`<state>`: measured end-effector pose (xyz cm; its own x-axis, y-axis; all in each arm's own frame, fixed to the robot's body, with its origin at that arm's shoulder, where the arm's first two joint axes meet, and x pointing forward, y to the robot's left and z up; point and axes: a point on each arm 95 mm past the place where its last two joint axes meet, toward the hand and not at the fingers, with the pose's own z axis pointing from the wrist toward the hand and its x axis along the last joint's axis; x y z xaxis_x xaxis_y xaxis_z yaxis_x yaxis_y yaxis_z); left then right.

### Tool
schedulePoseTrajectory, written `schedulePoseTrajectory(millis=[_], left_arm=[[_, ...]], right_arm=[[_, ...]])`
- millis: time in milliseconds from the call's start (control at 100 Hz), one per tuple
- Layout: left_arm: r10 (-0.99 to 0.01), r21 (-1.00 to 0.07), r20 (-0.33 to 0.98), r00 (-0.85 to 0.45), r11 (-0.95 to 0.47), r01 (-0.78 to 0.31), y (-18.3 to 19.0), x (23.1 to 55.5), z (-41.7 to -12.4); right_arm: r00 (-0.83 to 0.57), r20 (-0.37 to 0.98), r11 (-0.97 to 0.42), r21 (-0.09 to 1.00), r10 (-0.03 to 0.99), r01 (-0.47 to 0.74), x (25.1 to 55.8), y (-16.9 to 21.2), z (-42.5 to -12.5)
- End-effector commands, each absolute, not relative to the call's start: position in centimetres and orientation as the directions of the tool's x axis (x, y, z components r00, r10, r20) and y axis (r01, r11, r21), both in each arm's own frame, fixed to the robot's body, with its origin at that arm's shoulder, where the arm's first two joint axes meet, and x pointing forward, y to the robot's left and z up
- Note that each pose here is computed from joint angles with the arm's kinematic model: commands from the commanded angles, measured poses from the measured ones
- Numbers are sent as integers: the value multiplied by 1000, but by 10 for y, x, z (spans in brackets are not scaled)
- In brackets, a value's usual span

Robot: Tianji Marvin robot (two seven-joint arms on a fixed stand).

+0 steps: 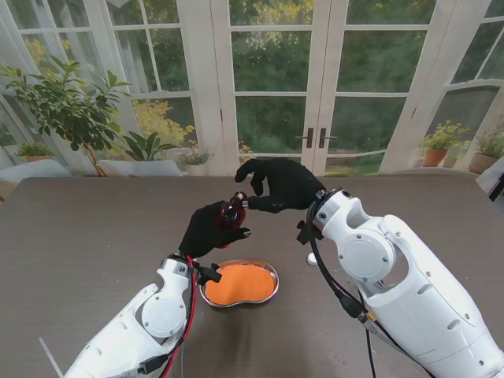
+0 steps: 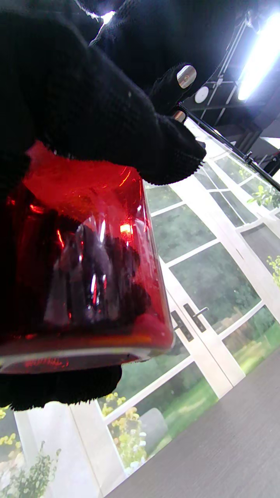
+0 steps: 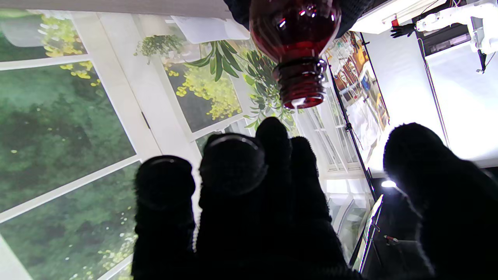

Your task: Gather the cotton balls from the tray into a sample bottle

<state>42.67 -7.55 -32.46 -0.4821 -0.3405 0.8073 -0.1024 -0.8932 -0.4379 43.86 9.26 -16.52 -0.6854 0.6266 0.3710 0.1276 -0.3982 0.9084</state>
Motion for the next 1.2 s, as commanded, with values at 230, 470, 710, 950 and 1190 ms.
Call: schedulePoseTrajectory(millis=[230, 470, 710, 950, 1190], left_arm=[[-334, -437, 807, -487, -892, -111, -79, 427, -322], [-333, -434, 805, -491, -895, -104, -79, 428, -321], [-333, -431, 805, -491, -897, -97, -77, 429, -319], [-333, -427, 805, -491, -899, -91, -77, 429, -319], [-335, -425, 802, -494, -902, -79, -77, 429, -318]], right_arm=[[-691, 380, -400, 905, 615, 142, 430, 92, -172], [-689, 382, -396, 906, 615, 149, 426, 89, -175], [-691, 392, -399, 903, 608, 161, 423, 90, -179], [-693, 411, -420, 892, 592, 170, 420, 92, -185], [-698, 422, -443, 881, 579, 165, 418, 93, -187]])
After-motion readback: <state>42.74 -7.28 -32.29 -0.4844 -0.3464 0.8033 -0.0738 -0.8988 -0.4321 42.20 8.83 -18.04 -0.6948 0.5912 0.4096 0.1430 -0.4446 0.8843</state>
